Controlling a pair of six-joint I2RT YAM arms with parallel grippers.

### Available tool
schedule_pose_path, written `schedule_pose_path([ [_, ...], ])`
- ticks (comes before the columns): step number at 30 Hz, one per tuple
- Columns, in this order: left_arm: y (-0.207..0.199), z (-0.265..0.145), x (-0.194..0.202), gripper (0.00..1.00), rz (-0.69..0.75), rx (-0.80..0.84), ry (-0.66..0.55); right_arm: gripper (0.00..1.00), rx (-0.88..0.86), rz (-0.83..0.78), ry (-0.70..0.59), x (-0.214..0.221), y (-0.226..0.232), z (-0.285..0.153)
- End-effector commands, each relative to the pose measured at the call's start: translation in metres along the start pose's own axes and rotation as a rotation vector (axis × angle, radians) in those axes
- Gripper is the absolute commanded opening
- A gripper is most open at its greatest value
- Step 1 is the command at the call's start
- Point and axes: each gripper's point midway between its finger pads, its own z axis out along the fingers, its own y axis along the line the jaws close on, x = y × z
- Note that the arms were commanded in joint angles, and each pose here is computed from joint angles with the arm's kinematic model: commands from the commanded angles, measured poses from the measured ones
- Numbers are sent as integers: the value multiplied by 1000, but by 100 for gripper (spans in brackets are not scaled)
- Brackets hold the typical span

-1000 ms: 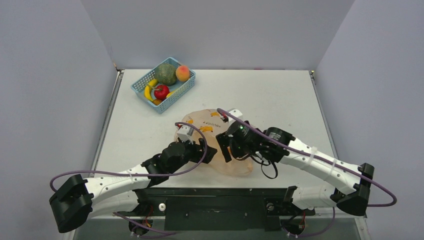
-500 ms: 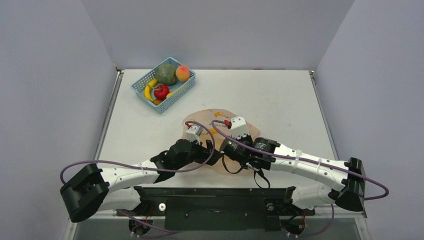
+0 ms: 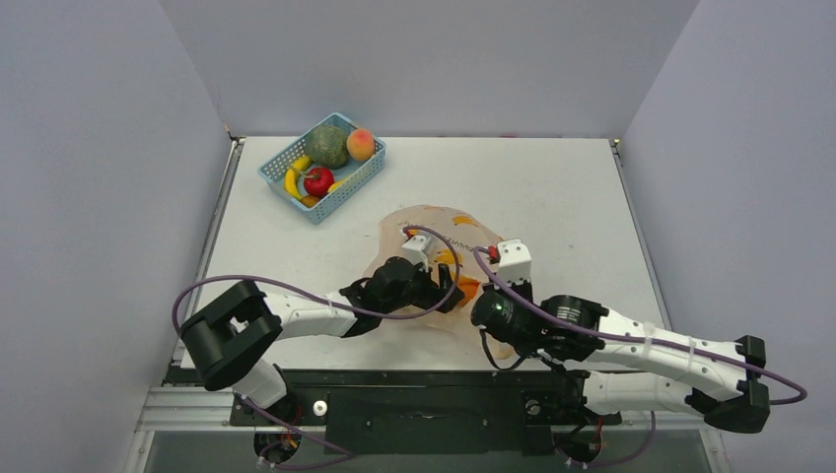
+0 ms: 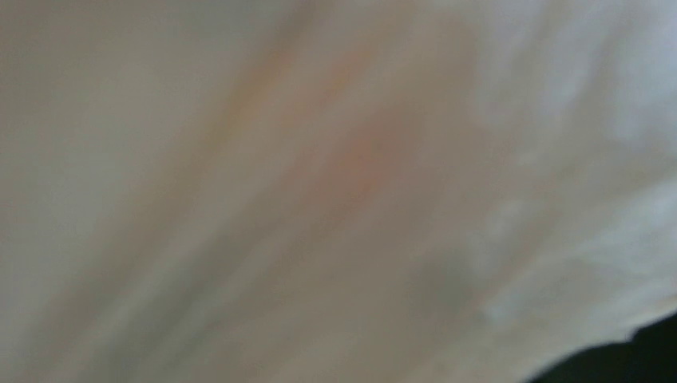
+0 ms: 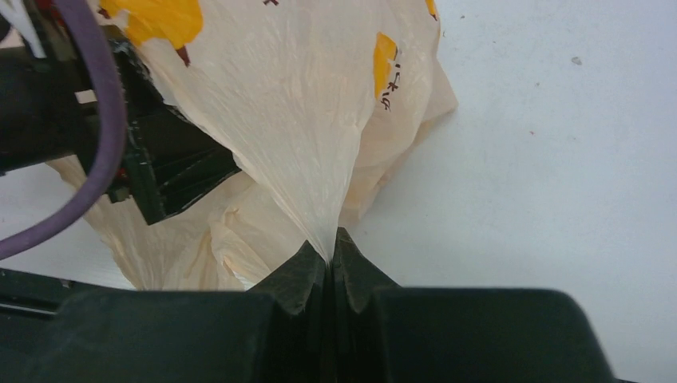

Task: Take the fake fruits out of the plastic bag
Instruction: Take out the fake fruit from the plastic bag.

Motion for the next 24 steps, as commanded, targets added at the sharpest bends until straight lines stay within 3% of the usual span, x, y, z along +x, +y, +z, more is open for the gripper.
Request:
schedule_pose_path([
  [1,-10,24,-11,75,87,4,-45,0,-29,76,-47,2,-4,-1],
  [5,-13,40,-5,75,82,15,-29,0,-63,81,-50,6,-5,-2],
  [10,-42,57,10,79,32,145,-1,0,-95,98,-58,10,-4,-1],
  [18,-71,76,26,69,-74,285,11,0,-138,133,-95,-1,7,-3],
  [22,-72,79,24,51,-116,307,-20,0,-148,127,-89,-1,9,-3],
  [23,-69,78,21,37,-119,291,-34,0,-150,129,-91,0,8,-3],
  [24,-67,78,19,32,-119,282,-40,0,-148,128,-89,1,7,-3],
])
